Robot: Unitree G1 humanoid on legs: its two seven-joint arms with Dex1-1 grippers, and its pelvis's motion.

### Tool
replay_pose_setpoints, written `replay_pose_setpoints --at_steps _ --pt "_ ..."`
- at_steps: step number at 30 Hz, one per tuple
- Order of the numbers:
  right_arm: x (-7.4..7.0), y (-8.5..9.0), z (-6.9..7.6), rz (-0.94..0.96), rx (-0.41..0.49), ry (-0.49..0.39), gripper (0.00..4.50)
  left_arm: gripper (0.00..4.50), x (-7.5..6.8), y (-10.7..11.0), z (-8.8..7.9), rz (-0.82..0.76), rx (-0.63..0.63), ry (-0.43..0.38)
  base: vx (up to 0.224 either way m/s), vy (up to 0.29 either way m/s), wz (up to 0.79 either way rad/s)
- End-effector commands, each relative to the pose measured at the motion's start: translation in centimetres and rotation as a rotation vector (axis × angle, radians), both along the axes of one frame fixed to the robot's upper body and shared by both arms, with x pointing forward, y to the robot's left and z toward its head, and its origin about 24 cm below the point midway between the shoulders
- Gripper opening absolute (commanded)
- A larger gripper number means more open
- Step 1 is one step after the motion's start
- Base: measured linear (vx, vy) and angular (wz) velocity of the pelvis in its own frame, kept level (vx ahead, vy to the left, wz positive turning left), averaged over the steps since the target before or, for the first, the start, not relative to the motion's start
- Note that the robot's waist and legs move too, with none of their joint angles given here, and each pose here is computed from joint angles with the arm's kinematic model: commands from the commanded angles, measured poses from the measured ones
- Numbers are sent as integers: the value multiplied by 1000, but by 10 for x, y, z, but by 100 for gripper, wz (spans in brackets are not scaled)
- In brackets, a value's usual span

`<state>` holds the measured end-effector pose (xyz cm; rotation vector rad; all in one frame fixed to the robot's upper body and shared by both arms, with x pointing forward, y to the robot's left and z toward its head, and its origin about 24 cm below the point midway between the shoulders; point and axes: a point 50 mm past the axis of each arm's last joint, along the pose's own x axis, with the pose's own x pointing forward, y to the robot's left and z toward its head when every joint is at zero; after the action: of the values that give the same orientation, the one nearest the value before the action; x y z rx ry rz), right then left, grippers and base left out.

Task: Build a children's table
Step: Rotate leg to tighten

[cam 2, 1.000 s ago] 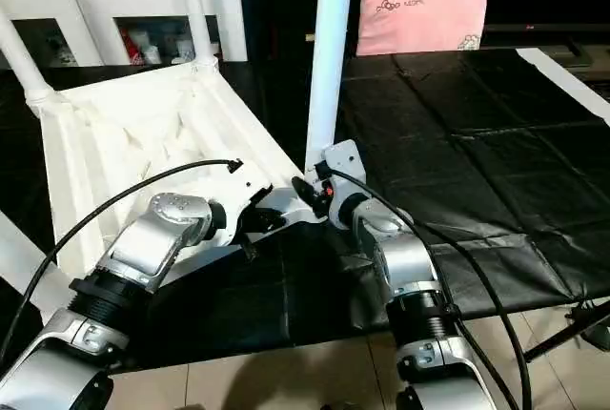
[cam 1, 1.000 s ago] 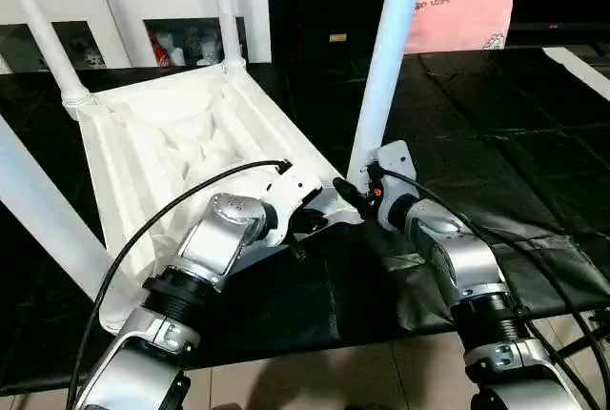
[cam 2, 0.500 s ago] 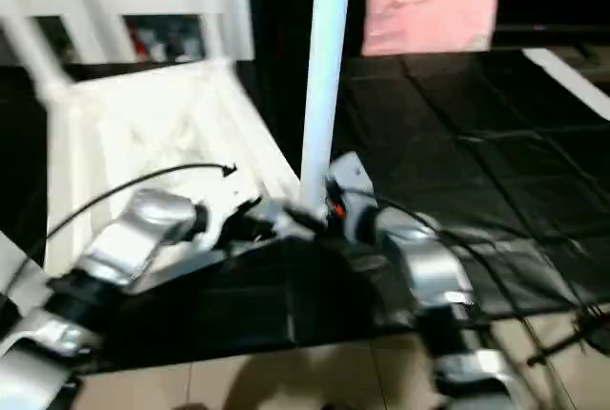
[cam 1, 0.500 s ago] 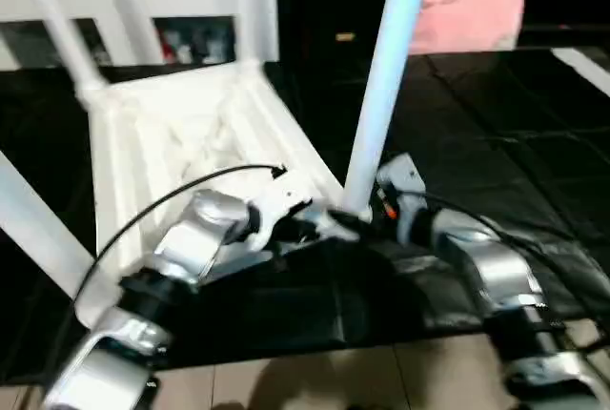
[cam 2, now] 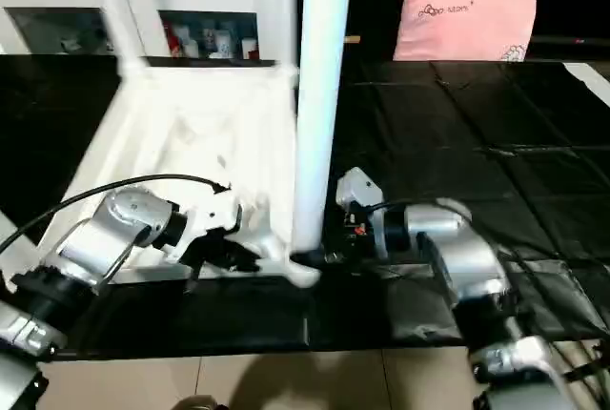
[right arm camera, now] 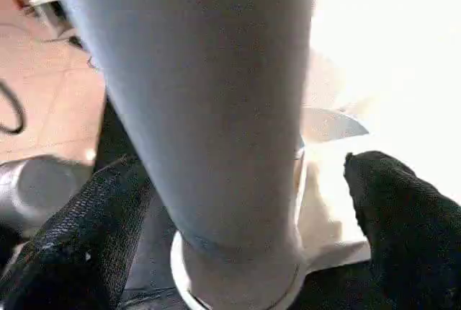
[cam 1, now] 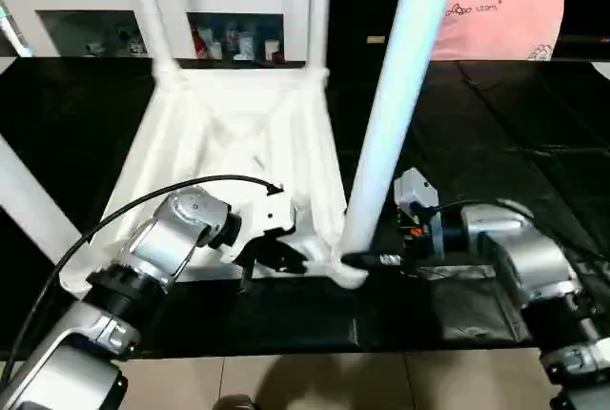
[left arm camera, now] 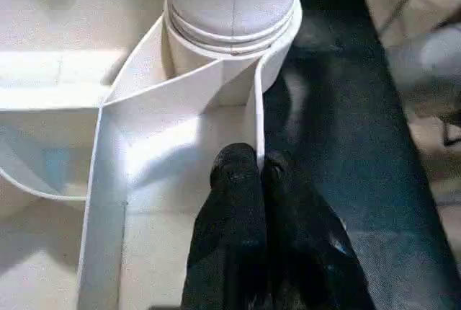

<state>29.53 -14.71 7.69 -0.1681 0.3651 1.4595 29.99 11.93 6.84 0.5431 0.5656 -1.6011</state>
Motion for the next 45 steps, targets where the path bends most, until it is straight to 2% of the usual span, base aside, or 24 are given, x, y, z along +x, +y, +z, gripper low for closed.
replay_pose_setpoints --at_steps 1,21,22,25,27,30,35,36,37,41,45 --pt "1 1 3 39 -5 -8 444 0 -3 -15 12 -139 -18 -10 0 0 0" --pt "-1 2 -1 99 -23 12 444 0 -4 -9 10 -190 12 -3 0 0 0" --pt "-1 3 -2 107 -17 25 418 0 -4 -8 10 -190 15 -5 0 0 0" --pt "-2 3 -3 117 -2 49 405 0 -4 -8 10 -189 17 -6 0 0 0" --pt "-3 3 -4 121 3 60 367 0 -4 -8 9 -188 17 -6 0 0 0" --pt "-3 3 -5 121 4 64 358 0 -4 -7 9 -185 16 -7 0 0 0" --pt "-3 6 -5 122 9 65 302 0 -3 -7 9 -176 8 -12 0 0 0" --pt "-3 6 -5 123 11 65 302 0 -3 -7 9 -174 6 -12 0 0 0" --pt "-3 6 -5 122 15 64 282 0 -3 -7 9 -174 5 -13 0 0 0" --pt "-4 7 -5 122 24 68 270 0 -3 -8 9 -172 4 -15 0 0 0" --pt "-5 8 -6 124 29 74 234 0 -3 -7 9 -168 5 -17 0 0 0"
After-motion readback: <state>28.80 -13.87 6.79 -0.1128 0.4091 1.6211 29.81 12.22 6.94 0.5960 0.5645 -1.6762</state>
